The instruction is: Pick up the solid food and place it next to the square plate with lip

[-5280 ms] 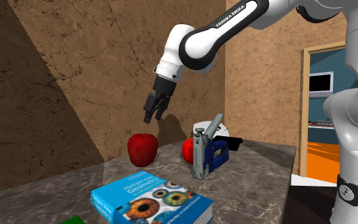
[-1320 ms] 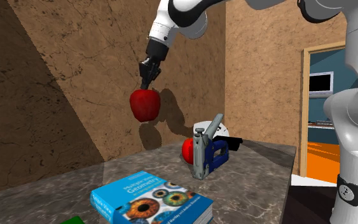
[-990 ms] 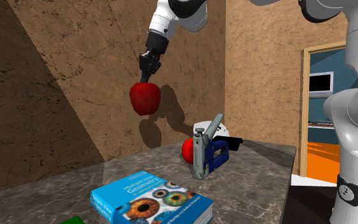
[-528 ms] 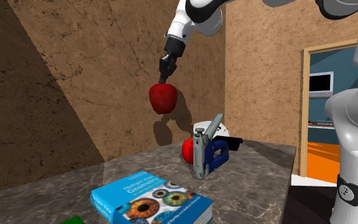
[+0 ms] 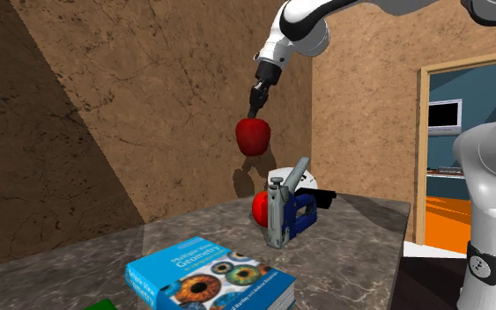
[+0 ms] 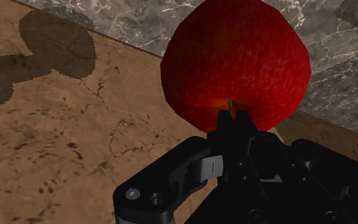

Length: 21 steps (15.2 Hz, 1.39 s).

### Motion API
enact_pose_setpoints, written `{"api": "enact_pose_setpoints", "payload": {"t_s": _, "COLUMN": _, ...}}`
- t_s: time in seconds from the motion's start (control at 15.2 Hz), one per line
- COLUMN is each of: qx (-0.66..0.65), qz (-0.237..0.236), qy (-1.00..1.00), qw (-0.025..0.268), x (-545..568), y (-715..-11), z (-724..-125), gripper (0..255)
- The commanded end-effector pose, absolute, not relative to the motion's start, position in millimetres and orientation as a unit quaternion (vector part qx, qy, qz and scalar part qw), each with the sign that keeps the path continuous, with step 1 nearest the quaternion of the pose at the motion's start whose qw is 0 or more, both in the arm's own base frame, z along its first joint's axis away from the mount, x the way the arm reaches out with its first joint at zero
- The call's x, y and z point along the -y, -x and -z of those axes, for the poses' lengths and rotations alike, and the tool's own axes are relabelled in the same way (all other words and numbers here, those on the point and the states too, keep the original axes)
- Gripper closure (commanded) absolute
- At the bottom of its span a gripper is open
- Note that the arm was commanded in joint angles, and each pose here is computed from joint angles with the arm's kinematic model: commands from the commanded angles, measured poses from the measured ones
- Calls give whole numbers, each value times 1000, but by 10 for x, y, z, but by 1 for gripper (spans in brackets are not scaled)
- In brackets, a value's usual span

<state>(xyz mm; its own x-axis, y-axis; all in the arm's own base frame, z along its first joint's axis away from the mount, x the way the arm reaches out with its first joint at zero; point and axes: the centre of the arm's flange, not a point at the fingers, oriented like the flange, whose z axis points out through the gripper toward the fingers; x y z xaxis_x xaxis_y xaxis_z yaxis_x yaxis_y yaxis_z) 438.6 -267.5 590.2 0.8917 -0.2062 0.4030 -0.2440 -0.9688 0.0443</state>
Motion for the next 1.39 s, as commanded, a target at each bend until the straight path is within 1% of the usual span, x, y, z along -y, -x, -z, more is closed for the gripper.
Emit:
{"api": "enact_pose_setpoints", "payload": {"t_s": 0.0, "qx": 115, "qz": -202, "qy": -971, "qw": 47, "x": 2806, "y": -4177, "z": -5883, "gripper": 255}}
{"api": "enact_pose_setpoints", "payload": {"t_s": 1.32, "qx": 115, "qz": -202, "qy": -971, "qw": 47, "x": 4535, "y": -2182, "z": -5891, "gripper": 255}}
